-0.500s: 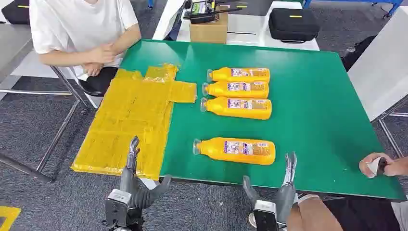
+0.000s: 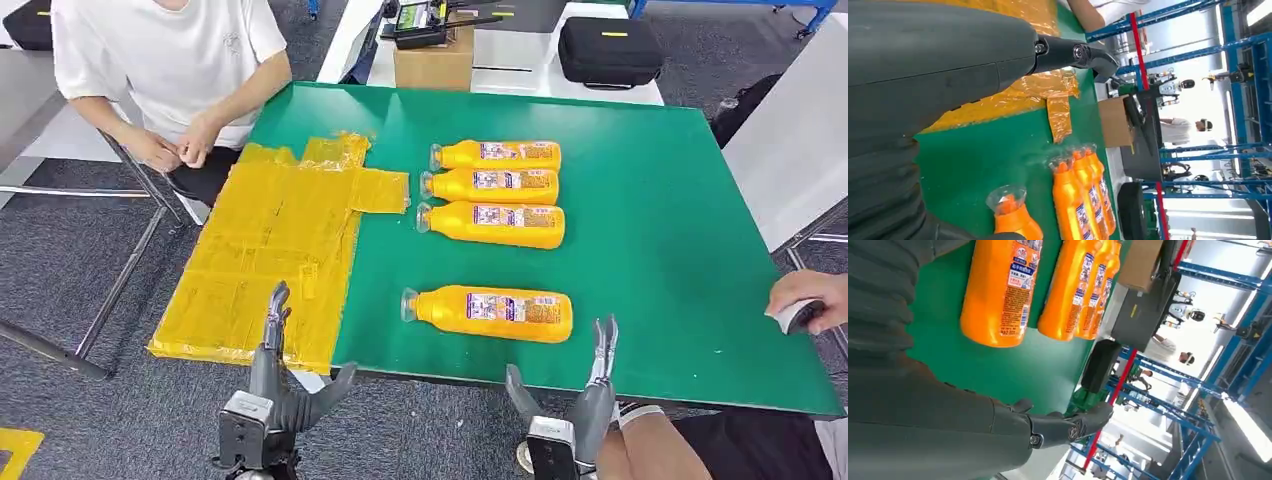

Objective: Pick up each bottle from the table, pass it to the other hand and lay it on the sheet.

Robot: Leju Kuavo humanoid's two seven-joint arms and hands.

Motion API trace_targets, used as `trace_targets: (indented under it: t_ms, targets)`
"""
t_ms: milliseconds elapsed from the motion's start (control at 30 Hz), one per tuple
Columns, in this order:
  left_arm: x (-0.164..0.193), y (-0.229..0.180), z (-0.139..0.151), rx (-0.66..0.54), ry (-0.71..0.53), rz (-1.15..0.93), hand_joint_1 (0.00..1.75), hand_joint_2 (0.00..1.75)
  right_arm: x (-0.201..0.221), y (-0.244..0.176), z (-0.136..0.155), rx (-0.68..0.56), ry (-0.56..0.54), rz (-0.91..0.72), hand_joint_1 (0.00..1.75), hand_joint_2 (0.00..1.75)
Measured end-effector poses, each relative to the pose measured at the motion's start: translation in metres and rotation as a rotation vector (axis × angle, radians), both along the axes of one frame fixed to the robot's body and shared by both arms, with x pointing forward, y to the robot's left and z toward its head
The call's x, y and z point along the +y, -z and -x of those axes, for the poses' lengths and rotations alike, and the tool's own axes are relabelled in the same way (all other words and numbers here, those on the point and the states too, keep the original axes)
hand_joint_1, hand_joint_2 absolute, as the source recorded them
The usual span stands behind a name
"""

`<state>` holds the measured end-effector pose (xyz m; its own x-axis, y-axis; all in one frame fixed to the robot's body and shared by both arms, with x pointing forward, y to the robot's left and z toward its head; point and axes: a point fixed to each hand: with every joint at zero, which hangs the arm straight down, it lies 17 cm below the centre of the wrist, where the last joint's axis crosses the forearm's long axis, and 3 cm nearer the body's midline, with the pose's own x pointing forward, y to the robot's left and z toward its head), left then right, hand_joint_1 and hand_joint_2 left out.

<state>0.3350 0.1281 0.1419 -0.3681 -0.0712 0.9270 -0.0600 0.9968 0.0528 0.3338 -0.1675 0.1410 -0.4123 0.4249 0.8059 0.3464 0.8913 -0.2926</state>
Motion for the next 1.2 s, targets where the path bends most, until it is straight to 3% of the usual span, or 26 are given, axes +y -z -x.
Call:
trace_targets:
  t_ms: [167,267,333,467,800,1200]
  targets:
    - [0.003,-0.004,0.0,-0.014,-0.003,0.004,0.0,1.75,0.022,0.028,-0.018,0.163,-0.095,0.253,0.0,1.75]
    - [0.003,-0.004,0.001,-0.015,-0.001,0.004,0.0,1.75,0.023,0.032,-0.02,0.178,-0.104,0.284,0.0,1.75]
    - [-0.001,-0.006,0.002,-0.018,0.029,0.008,0.0,1.75,0.017,0.048,-0.033,0.236,-0.146,0.469,0.0,1.75]
    - [-0.004,-0.011,-0.001,-0.03,0.043,0.01,0.0,1.75,0.0,0.051,-0.052,0.249,-0.161,0.569,0.0,1.75]
    - [-0.007,-0.018,-0.005,-0.046,0.056,0.018,0.0,1.75,-0.01,0.056,-0.07,0.262,-0.167,0.677,0.0,1.75]
    - [-0.015,-0.026,-0.012,-0.064,0.089,0.026,0.0,1.75,-0.005,0.099,-0.114,0.433,-0.254,0.769,0.0,1.75]
